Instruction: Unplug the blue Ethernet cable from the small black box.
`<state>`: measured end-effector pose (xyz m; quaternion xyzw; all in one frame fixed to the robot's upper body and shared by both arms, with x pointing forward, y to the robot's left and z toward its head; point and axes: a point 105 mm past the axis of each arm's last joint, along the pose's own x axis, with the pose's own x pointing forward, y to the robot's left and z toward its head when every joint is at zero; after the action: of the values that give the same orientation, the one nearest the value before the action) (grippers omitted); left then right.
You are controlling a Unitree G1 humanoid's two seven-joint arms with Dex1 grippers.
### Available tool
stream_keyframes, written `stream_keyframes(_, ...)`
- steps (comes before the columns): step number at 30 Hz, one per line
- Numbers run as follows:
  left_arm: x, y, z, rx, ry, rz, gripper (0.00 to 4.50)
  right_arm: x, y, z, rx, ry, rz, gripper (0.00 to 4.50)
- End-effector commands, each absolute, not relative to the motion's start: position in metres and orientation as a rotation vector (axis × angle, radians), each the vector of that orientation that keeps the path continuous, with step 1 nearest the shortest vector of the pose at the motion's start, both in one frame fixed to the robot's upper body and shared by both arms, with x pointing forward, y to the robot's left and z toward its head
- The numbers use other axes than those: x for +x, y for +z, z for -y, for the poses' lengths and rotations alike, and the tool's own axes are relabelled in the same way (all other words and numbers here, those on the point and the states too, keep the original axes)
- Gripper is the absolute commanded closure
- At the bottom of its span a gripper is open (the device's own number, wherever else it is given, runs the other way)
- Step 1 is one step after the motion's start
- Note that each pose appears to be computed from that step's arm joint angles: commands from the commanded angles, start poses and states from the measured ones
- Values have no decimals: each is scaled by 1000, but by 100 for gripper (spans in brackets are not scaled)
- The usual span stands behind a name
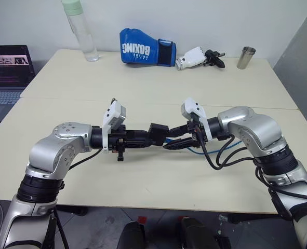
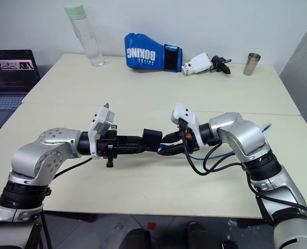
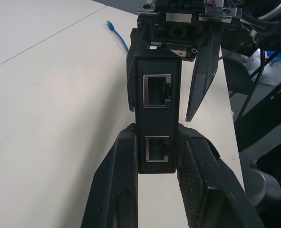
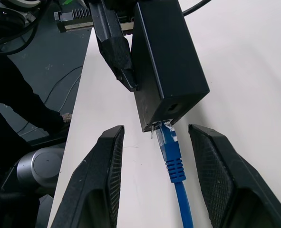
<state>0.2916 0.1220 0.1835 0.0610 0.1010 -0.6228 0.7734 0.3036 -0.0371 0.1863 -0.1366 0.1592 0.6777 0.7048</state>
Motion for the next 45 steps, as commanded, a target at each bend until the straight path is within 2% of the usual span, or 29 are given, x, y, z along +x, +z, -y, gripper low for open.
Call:
stream_keyframes(1, 285, 196, -118, 177, -1388, -173, 372, 302, 199, 33, -341, 1531, -306, 296)
stream_keyframes(6, 284, 196, -116, 176, -1397, -175, 372, 302, 199, 32, -344, 1541, -307, 412)
stream_keyframes(19, 283, 199, -117, 157, -1404, -168, 372, 301, 195, 35, -357, 1562, -335, 412)
stream_keyframes(25, 283, 206, -125, 91, -1397, -182, 372, 304, 188, 49, -352, 1548, -378, 415)
stream_keyframes(27, 283, 207, -130, 68, -1389, -189, 372, 305, 186, 54, -346, 1539, -394, 445)
stream_keyframes(35, 287, 208, -152, 66, -1299, -202, 373, 307, 177, 81, -330, 1468, -451, 444)
stream_keyframes(38, 292, 209, -164, 77, -1232, -197, 373, 317, 175, 99, -316, 1364, -447, 444)
stream_keyframes(45, 297, 200, -163, 89, -1162, -182, 373, 420, 180, 151, -290, 655, -261, 444)
